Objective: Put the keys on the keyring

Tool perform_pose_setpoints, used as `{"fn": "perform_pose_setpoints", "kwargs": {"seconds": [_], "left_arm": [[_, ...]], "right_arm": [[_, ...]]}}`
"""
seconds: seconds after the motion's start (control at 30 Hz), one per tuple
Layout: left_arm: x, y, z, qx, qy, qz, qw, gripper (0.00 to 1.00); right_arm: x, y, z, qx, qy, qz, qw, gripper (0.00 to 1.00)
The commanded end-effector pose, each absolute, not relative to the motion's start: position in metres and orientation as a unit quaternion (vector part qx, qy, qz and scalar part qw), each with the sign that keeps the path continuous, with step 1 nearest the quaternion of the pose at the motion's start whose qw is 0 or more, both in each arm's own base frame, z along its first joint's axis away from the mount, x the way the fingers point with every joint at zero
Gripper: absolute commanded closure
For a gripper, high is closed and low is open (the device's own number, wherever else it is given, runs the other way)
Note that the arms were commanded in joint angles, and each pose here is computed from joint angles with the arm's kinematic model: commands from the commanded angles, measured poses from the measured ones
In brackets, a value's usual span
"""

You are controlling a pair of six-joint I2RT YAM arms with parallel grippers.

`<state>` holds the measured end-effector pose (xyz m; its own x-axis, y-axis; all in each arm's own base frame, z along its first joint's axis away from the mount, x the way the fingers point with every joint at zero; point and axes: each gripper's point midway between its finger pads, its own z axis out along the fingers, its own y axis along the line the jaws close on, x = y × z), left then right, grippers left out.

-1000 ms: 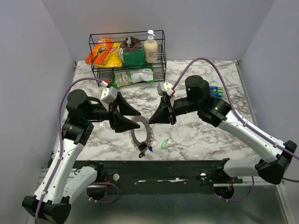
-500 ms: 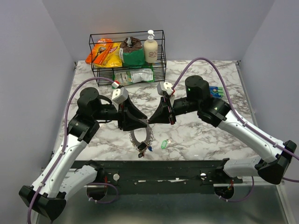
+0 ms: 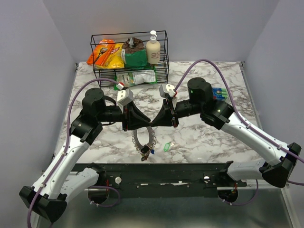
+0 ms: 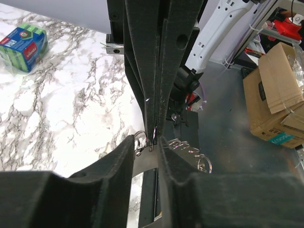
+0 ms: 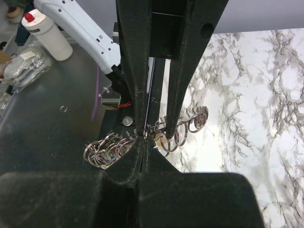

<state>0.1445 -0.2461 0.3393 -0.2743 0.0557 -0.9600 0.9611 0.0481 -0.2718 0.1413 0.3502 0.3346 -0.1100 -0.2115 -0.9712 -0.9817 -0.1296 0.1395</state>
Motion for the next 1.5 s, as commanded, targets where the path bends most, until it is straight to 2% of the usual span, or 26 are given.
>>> {"fn": "perform_pose_setpoints", "kwargs": {"seconds": [0.0, 0.1, 0.2, 0.23, 0.63, 0.7, 0.8, 0.83, 0.9, 0.93, 1.13, 1.23, 1.33, 1.47], "left_arm": [[0.146, -0.246, 0.343, 0.433, 0.593, -0.528, 0.427, 0.7], [0.148, -0.247, 0.343, 0.431, 0.596, -0.524, 0.43, 0.77], [0.151, -0.248, 0.341, 0.424, 0.603, -0.52, 0.432, 0.91], [0.152, -0.248, 0.341, 0.421, 0.606, -0.519, 0.432, 1.0], [0.163, -0.248, 0.345, 0.4, 0.615, -0.502, 0.458, 1.0], [0.165, -0.247, 0.346, 0.394, 0.618, -0.496, 0.465, 1.0], [0.165, -0.245, 0.348, 0.389, 0.617, -0.494, 0.473, 1.0], [0.165, -0.245, 0.348, 0.389, 0.614, -0.495, 0.477, 1.0], [0.163, -0.245, 0.35, 0.386, 0.609, -0.5, 0.479, 1.0], [0.164, -0.246, 0.351, 0.386, 0.605, -0.501, 0.484, 1.0], [0.163, -0.246, 0.361, 0.374, 0.587, -0.512, 0.504, 1.0], [0.16, -0.247, 0.371, 0.372, 0.567, -0.522, 0.517, 1.0], [0.155, -0.246, 0.378, 0.373, 0.541, -0.532, 0.534, 1.0], [0.147, -0.245, 0.379, 0.387, 0.518, -0.537, 0.541, 1.0]], "right_arm": [[0.144, 0.35, 0.352, -0.547, 0.521, 0.511, 0.409, 0.99], [0.143, 0.351, 0.353, -0.548, 0.52, 0.513, 0.408, 0.99], [0.142, 0.351, 0.353, -0.548, 0.52, 0.516, 0.403, 0.99], [0.144, 0.351, 0.353, -0.547, 0.522, 0.515, 0.404, 0.99], [0.152, 0.347, 0.36, -0.53, 0.535, 0.494, 0.434, 0.99], [0.156, 0.345, 0.361, -0.525, 0.54, 0.485, 0.444, 0.93], [0.16, 0.339, 0.366, -0.514, 0.546, 0.469, 0.467, 0.79], [0.161, 0.335, 0.371, -0.508, 0.545, 0.463, 0.48, 0.72], [0.163, 0.332, 0.375, -0.503, 0.545, 0.456, 0.493, 0.64], [0.163, 0.33, 0.379, -0.5, 0.542, 0.452, 0.502, 0.55], [0.166, 0.311, 0.398, -0.473, 0.536, 0.426, 0.555, 0.29], [0.165, 0.305, 0.402, -0.464, 0.534, 0.428, 0.562, 0.2], [0.158, 0.304, 0.405, -0.472, 0.523, 0.44, 0.557, 0.16], [0.142, 0.309, 0.404, -0.498, 0.497, 0.469, 0.534, 0.16]]}}
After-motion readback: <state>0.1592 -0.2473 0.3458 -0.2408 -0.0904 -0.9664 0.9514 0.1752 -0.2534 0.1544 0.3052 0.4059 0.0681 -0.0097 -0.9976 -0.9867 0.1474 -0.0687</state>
